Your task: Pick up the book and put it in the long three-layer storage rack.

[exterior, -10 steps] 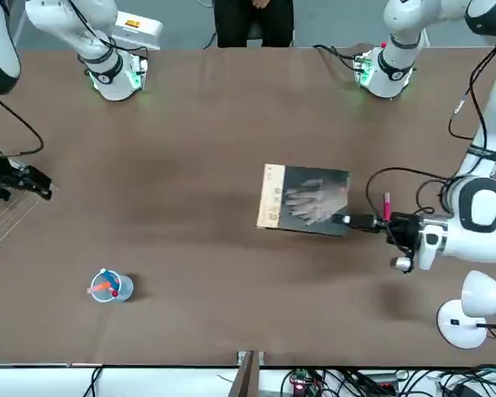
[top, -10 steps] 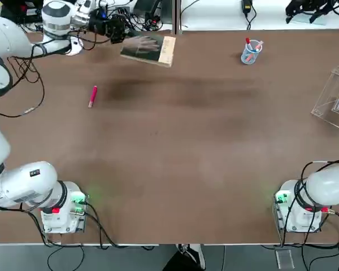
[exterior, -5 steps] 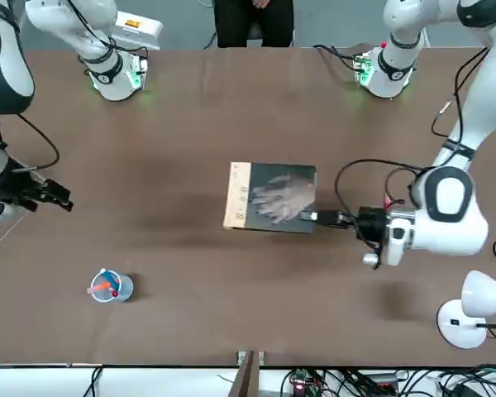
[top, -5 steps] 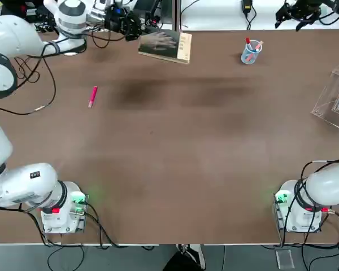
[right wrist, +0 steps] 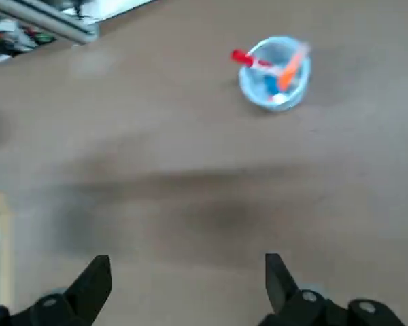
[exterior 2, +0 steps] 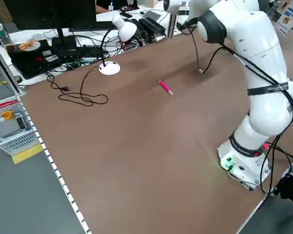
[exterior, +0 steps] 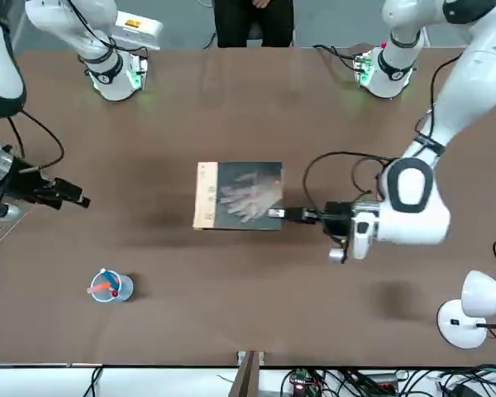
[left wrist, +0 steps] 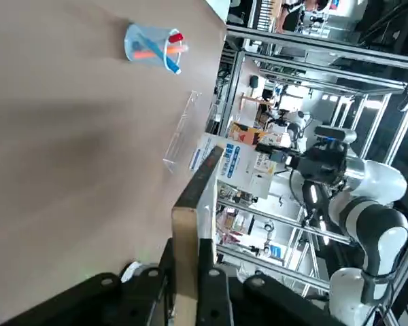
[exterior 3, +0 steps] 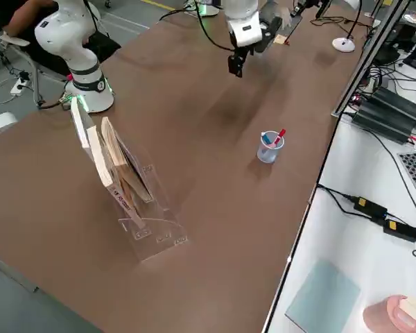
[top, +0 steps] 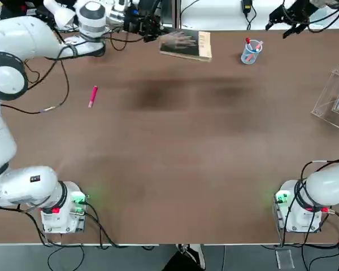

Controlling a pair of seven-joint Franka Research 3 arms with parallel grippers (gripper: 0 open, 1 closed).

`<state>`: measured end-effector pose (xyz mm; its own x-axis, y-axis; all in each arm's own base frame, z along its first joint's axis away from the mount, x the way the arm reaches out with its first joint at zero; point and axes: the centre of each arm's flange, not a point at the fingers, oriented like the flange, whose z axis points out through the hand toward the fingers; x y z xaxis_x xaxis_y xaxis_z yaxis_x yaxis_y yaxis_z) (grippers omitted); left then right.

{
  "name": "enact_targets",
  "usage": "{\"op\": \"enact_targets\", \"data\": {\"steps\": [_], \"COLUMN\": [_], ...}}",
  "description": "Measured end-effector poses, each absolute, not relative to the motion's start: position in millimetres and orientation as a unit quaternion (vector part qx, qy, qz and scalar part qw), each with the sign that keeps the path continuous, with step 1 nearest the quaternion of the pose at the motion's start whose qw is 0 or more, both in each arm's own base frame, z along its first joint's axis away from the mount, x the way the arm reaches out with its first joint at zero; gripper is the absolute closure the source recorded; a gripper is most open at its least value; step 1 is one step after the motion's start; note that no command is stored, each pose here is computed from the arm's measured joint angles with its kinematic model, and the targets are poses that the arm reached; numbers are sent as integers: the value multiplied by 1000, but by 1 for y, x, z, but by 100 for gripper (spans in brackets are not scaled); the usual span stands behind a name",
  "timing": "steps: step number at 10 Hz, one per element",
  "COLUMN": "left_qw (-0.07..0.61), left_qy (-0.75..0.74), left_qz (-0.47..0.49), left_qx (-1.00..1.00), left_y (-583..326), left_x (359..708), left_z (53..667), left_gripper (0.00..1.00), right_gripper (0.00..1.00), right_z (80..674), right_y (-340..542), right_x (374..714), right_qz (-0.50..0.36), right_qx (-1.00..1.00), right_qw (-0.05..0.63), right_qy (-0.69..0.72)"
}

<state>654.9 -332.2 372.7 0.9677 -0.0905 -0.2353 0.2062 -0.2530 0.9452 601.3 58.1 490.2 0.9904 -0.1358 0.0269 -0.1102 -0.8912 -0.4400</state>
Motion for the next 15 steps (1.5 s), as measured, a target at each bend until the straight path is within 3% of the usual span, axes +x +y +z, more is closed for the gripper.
{"op": "enact_targets", "data": {"steps": [7, 11, 15], "left_qw": [620, 654, 666], "left_qy": [47, 55, 71], "left_qz": [-116, -108, -86], "left_qx": [775, 747, 738], "left_y": [-414, -416, -409], "left_x": [622, 625, 639], "left_z": [364, 356, 365], "left_gripper": [100, 100, 100], "right_gripper": [0, 0, 0], "right_z": [435, 415, 364], "right_y": [50, 51, 35], "right_x": [584, 574, 556], "right_qz": [12, 32, 60], "right_qx": [-910, -883, -822], "right_qw": [397, 448, 550], "right_qy": [121, 139, 135]}}
